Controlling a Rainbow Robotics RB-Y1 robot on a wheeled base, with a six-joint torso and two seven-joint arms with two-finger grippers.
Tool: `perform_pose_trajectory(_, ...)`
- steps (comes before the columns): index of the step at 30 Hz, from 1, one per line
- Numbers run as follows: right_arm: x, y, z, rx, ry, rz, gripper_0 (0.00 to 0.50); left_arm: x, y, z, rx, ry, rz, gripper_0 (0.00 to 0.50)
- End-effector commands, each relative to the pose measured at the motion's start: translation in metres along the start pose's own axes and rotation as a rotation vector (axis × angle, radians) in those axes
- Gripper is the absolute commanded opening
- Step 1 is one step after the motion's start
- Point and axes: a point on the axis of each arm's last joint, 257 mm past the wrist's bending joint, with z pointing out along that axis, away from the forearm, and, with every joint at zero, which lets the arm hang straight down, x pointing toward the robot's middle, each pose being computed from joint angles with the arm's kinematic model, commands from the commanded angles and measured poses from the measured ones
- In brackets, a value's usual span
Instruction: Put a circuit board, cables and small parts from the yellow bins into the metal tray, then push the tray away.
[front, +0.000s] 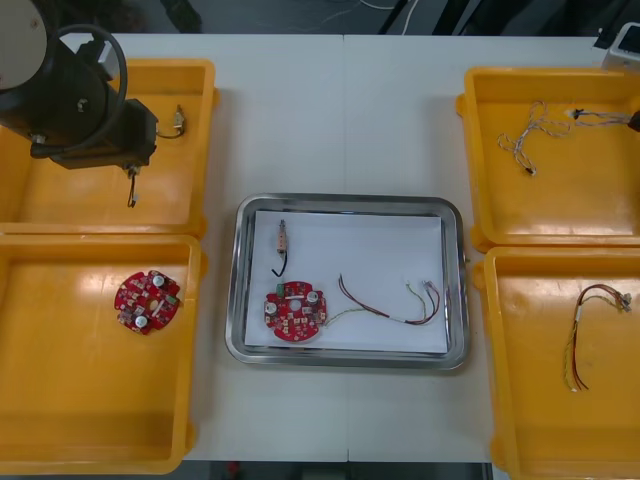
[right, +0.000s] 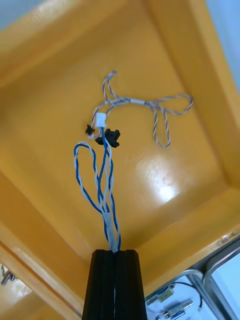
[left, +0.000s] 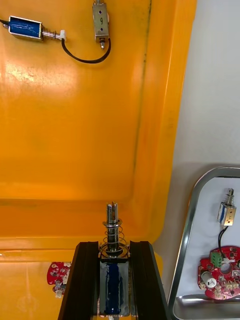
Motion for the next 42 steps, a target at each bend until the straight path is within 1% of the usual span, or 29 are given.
perform_pose_trajectory(1,-0.020,0.013,-0.015,0.028,-0.058,-0.056,0.000,-0.002,-0.005,-0.008,0.033,-0.019,-0.104,0.000)
perform_pose_trajectory(4,-0.032,0.026,-0.016,0.013,-0.089,-0.096,0.000,-0.001,-0.005,-0.008,0.034,-0.015,-0.106,0.000)
perform_pose_trajectory(6,-0.044,0.039,-0.016,-0.016,-0.121,-0.132,0.000,-0.001,-0.005,-0.008,0.035,-0.017,-0.108,0.000)
perform_pose_trajectory(7,-0.048,0.042,-0.016,-0.023,-0.129,-0.143,0.000,-0.001,-0.005,-0.008,0.035,-0.017,-0.108,0.001)
perform_pose_trajectory(9,-0.060,0.055,-0.015,-0.053,-0.157,-0.177,0.000,-0.001,-0.005,-0.008,0.036,-0.016,-0.109,0.001)
perform_pose_trajectory(12,-0.072,0.067,-0.016,-0.072,-0.175,-0.217,0.000,-0.002,-0.006,-0.009,0.038,-0.018,-0.107,0.000)
perform_pose_trajectory(13,-0.082,0.079,-0.017,-0.086,-0.186,-0.256,0.000,-0.002,-0.005,-0.009,0.040,-0.016,-0.109,0.001)
perform_pose_trajectory(15,-0.092,0.091,-0.016,-0.100,-0.192,-0.285,0.000,-0.002,-0.005,-0.009,0.040,-0.017,-0.110,0.000)
perform_pose_trajectory(17,-0.103,0.106,-0.017,-0.119,-0.202,-0.286,0.000,-0.002,-0.005,-0.009,0.041,-0.016,-0.111,0.000)
perform_pose_trajectory(20,-0.120,0.127,-0.019,-0.131,-0.216,-0.288,0.000,-0.002,-0.005,-0.009,0.042,-0.017,-0.114,0.001)
perform_pose_trajectory(22,-0.134,0.146,-0.018,-0.148,-0.225,-0.287,0.000,-0.002,-0.005,-0.009,0.041,-0.016,-0.113,0.000)
perform_pose_trajectory(23,-0.139,0.154,-0.017,-0.158,-0.225,-0.290,0.000,-0.001,-0.005,-0.009,0.041,-0.016,-0.114,0.000)
perform_pose_trajectory(24,-0.139,0.154,-0.017,-0.158,-0.225,-0.290,0.000,-0.001,-0.005,-0.009,0.041,-0.016,-0.114,0.000)
perform_pose_trajectory(27,-0.152,0.181,-0.009,-0.193,-0.219,-0.310,0.000,-0.002,-0.006,-0.010,0.043,-0.018,-0.114,0.000)
perform_pose_trajectory(29,-0.155,0.190,-0.005,-0.201,-0.211,-0.325,0.000,-0.002,-0.006,-0.009,0.044,-0.016,-0.116,0.000)
perform_pose_trajectory(32,-0.162,0.213,0.006,-0.217,-0.184,-0.372,0.000,-0.001,-0.006,-0.010,0.046,-0.015,-0.115,0.001)
perform_pose_trajectory(36,-0.168,0.234,0.016,-0.219,-0.153,-0.418,0.000,-0.001,-0.006,-0.009,0.045,-0.014,-0.114,0.000)
perform_pose_trajectory(42,-0.176,0.255,0.031,-0.216,-0.130,-0.443,0.000,-0.001,-0.007,-0.010,0.047,-0.014,-0.115,0.000)
